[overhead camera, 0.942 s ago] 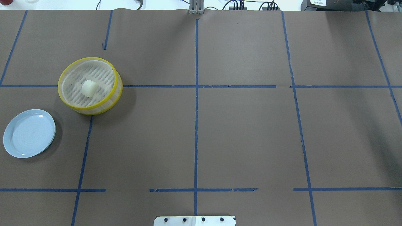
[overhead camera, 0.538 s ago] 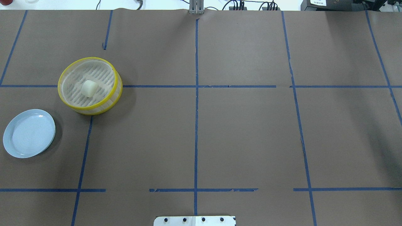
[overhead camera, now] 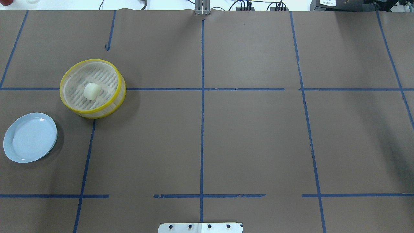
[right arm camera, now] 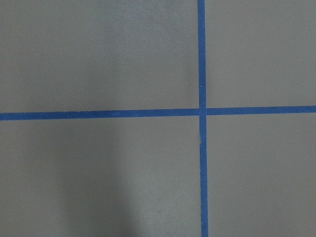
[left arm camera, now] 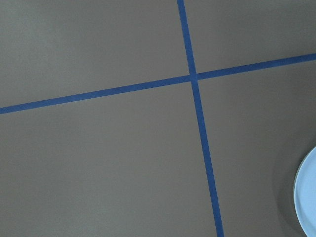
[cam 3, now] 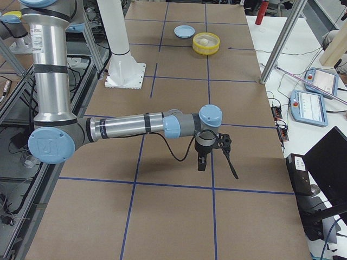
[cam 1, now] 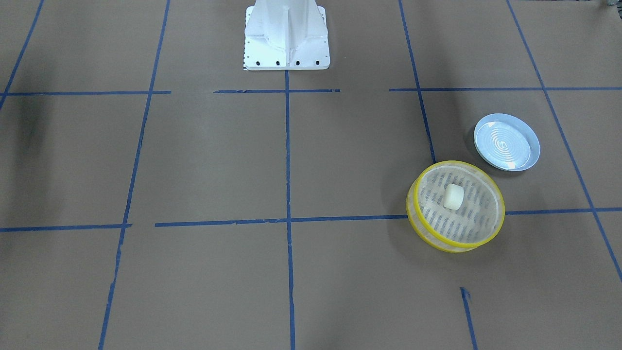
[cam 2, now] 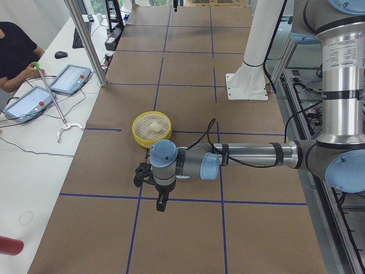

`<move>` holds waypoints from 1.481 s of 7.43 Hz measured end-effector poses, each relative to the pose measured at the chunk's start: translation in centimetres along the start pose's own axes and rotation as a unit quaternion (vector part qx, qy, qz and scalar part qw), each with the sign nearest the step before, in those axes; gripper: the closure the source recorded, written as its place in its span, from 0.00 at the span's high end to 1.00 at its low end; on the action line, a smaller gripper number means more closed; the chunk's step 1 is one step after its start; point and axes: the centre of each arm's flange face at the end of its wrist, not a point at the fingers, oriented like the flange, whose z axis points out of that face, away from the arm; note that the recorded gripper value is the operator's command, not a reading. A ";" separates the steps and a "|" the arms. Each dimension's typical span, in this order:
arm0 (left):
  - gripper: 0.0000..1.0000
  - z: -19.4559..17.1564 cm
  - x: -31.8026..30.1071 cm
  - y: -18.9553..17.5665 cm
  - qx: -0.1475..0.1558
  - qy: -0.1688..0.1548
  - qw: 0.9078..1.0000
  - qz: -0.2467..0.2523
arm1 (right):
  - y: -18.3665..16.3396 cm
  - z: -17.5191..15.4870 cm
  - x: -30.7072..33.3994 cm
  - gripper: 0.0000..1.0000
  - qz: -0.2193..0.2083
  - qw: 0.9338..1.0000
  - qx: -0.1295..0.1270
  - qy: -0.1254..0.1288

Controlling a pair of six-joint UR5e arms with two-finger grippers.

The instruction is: Place bun in steamer

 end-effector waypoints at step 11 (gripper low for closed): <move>1.00 0.0 0.8 0.0 0.000 0.041 0.999 -0.005 | 0.0 0.0 0.0 1.00 0.000 1.000 0.000 0.000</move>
